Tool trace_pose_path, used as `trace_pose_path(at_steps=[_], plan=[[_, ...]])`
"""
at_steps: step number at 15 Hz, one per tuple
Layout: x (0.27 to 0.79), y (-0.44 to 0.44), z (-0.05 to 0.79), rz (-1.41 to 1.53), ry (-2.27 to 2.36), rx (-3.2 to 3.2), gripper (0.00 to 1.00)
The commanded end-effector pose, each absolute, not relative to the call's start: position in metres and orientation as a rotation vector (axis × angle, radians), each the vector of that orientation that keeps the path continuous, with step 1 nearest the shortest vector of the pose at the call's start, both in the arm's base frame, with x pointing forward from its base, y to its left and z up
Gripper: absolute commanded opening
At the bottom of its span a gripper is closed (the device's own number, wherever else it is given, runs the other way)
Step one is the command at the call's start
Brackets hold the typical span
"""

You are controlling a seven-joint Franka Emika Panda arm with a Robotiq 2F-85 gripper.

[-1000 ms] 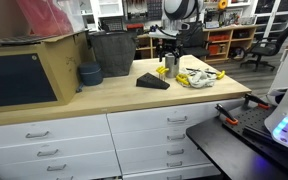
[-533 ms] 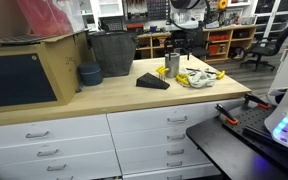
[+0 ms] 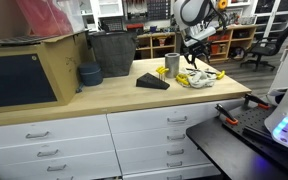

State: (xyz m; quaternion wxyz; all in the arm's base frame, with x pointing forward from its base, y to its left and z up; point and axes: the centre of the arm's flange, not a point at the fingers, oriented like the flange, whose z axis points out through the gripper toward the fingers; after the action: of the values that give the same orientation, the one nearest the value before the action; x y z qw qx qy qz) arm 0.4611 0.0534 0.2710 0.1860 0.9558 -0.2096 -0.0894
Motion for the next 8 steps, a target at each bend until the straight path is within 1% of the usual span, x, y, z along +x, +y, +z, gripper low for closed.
trace_pose_path(at_steps=[1, 3, 6, 7, 8], plan=[[0.487, 0.062, 0.236, -0.125, -0.639, 2.555, 0.42], [0.497, 0.079, 0.223, -0.038, -0.724, 2.54, 0.29], [0.509, 0.104, 0.208, 0.024, -0.842, 2.559, 0.05], [0.51, 0.111, 0.206, 0.041, -0.872, 2.57, 0.01], [0.509, 0.117, 0.204, 0.06, -0.892, 2.576, 0.0]])
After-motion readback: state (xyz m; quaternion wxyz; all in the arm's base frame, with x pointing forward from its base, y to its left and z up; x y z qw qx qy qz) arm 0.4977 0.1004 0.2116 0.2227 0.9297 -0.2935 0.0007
